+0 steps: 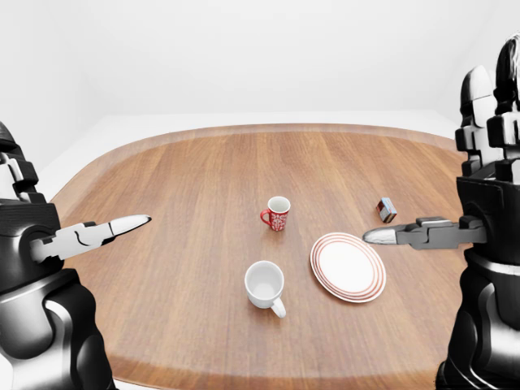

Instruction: Put the white mug on the plate.

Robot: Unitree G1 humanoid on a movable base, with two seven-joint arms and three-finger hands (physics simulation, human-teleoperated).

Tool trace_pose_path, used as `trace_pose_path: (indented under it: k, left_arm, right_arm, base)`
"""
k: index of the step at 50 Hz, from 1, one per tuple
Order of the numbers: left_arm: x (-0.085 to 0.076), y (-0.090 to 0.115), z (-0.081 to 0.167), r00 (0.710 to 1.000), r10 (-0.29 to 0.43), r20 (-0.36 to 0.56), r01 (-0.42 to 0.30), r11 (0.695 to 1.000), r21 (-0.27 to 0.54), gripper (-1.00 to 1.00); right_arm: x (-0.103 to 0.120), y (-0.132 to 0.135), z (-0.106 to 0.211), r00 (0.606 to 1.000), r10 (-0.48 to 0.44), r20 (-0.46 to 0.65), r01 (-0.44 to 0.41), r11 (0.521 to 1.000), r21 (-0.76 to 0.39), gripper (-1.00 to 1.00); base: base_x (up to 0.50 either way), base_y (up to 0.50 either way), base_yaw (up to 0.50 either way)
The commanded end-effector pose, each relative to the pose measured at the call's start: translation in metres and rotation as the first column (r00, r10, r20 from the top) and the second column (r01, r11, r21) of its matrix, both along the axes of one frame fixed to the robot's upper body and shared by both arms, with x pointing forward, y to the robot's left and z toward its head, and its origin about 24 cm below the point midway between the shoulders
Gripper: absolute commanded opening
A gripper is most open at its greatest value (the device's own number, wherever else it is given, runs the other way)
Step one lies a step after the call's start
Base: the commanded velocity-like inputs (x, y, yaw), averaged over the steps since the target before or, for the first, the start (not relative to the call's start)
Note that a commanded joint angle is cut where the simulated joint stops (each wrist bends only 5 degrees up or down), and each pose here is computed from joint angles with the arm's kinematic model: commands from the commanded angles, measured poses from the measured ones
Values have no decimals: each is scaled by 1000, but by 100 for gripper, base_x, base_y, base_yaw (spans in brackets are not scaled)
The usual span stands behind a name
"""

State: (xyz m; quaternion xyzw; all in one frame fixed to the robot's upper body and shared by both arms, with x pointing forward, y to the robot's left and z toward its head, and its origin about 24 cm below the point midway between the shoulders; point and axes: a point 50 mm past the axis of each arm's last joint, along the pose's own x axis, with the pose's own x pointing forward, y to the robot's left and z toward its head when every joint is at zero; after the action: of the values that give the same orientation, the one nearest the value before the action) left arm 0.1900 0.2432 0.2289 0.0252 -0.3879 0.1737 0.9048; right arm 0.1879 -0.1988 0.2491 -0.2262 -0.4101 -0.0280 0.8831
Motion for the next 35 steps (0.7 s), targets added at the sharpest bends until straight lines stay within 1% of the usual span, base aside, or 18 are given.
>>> trace_pose_path:
  k: [1,2,4,5,6,7,8,9,11,13,17,21,22,24,27,29,35]
  left_arm:
    - [0,-1,1,1000,0,4,0,1000,3,100]
    - [0,-1,1,1000,-1,3,1,1000,3,100]
    - [0,-1,0,1000,-1,1,1,1000,4,100]
    - [1,-1,-1,1000,-2,-4,2,1000,3,100]
    - [1,-1,-1,1000,-1,-5,2,1000,4,100]
    - [1,-1,-1,1000,-1,-5,1,1000,4,100]
    - [1,-1,-1,1000,-1,-4,1,1000,3,100]
    - [0,-1,-1,1000,-1,-5,1,1000,4,100]
    - [1,-1,-1,1000,-1,-6,1,1000,4,100]
    - [1,-1,-2,1000,-1,-11,1,1000,3,100]
    - [1,-1,-2,1000,-1,-9,1,1000,3,100]
    - [0,-1,-2,1000,0,-11,0,1000,5,100]
    - [1,-1,-2,1000,0,-10,0,1000,4,100]
    - [1,-1,-2,1000,0,-10,0,1000,4,100]
    - [1,-1,-3,1000,0,-15,0,1000,4,100]
    - [1,-1,-3,1000,0,-13,0,1000,4,100]
    - [2,-1,-4,1000,0,-20,0,1000,2,100]
  right_arm:
    - [36,45,31,1000,24,11,-16,894,-448,100]
    - [41,50,29,1000,18,-23,-27,864,-503,100]
    - [53,57,21,995,-29,-91,-32,801,-598,100]
    - [60,64,15,988,-33,-152,-76,751,-656,100]
    - [66,67,10,980,-68,-188,-83,718,-691,100]
    - [71,68,7,973,-100,-209,-81,699,-710,100]
    - [75,69,6,969,-129,-209,-63,693,-718,100]
    - [82,70,2,960,-170,-223,-50,677,-735,100]
    - [89,70,1,949,-221,-224,-18,674,-738,100]
    - [96,70,1,936,-278,-219,21,660,-751,100]
    - [102,70,-5,911,-342,-230,50,646,-761,100]
    - [108,73,-12,891,-378,-250,52,633,-772,100]
    - [109,74,-14,888,-388,-248,54,624,-780,100]
    - [109,75,-15,882,-400,-250,61,623,-780,100]
    - [109,77,-19,873,-420,-248,66,605,-794,100]
    - [109,78,-22,866,-430,-255,64,602,-796,100]
    - [109,80,-38,845,-448,-292,36,592,-805,100]
  base:
    - [0,0,0]
    - [0,0,0]
    - [0,0,0]
    - [0,0,0]
    - [0,0,0]
    - [0,0,0]
    - [0,0,0]
    - [0,0,0]
    - [0,0,0]
    - [0,0,0]
    - [0,0,0]
    - [0,0,0]
    - [0,0,0]
    - [0,0,0]
    - [0,0,0]
    - [0,0,0]
    - [0,0,0]
